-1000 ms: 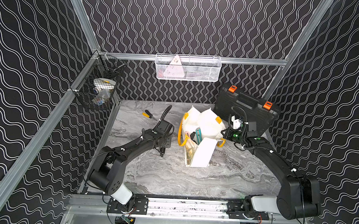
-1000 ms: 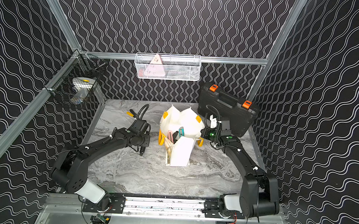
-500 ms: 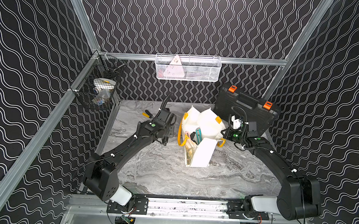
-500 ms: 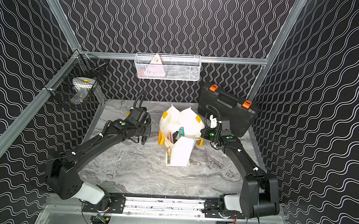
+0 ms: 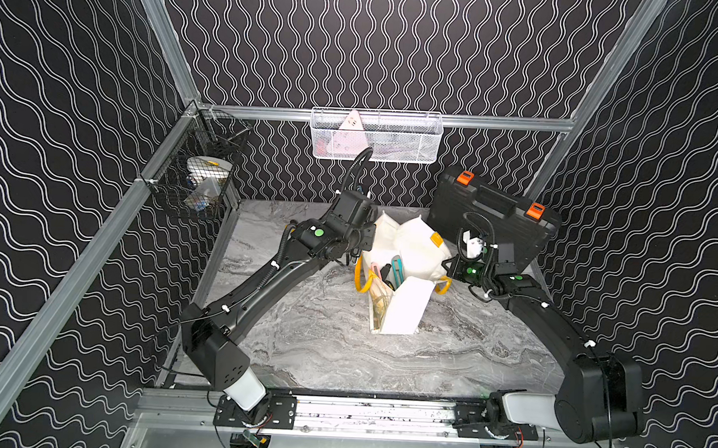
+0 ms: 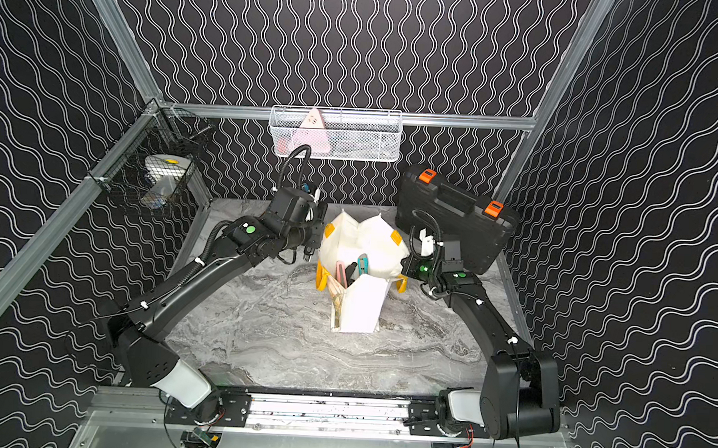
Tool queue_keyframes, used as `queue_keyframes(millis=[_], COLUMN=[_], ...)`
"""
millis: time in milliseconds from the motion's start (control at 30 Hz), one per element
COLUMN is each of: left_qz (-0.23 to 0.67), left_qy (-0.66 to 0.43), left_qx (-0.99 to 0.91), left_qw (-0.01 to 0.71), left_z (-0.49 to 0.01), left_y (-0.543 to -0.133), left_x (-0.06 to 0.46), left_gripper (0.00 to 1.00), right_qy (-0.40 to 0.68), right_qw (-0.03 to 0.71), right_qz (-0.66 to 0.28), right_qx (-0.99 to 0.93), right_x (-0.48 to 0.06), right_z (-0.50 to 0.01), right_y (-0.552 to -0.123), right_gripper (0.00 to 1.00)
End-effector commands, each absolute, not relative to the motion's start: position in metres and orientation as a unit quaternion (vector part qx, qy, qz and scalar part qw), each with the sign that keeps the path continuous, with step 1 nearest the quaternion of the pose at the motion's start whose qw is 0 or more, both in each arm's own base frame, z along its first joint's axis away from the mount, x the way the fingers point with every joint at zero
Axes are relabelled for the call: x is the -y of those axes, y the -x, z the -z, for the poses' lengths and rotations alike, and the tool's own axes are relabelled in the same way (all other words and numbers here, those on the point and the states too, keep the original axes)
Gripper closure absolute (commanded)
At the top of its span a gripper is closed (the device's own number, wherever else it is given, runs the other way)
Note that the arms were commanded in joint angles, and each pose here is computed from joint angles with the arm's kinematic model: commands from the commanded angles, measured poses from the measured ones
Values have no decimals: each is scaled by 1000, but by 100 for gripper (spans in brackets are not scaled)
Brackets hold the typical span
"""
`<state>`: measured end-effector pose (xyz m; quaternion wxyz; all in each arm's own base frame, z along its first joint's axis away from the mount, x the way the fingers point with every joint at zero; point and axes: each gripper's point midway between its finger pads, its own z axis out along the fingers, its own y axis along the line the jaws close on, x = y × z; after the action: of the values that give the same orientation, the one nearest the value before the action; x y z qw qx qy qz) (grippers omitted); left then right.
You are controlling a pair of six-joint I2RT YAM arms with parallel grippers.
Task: Place the art knife into the pouch
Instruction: Place the utility knife in the pouch.
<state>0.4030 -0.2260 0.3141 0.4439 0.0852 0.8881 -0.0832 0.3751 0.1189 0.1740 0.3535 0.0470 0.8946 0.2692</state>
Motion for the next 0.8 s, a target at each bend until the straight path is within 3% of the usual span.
queue_keyframes(millis=[0, 267, 767], left_qz=[73, 96, 130], left_qy=[-107, -169, -261], left_qx=[-883, -863, -844], left_qw=[451, 466, 451], left_z=[-324, -324, -270], left_y=[-406, -411, -425], left_x=[235, 289, 349], left_gripper=[72, 71, 72], right_qy=[-45, -45, -45], right_qw=[357, 356, 357], right_qz=[-273, -271, -273], right_qx=[-892, -893, -892], right_x=[-120, -120, -121], right_z=[-178, -178, -177], right_y=[-376, -377, -378], right_gripper=[100, 100, 100])
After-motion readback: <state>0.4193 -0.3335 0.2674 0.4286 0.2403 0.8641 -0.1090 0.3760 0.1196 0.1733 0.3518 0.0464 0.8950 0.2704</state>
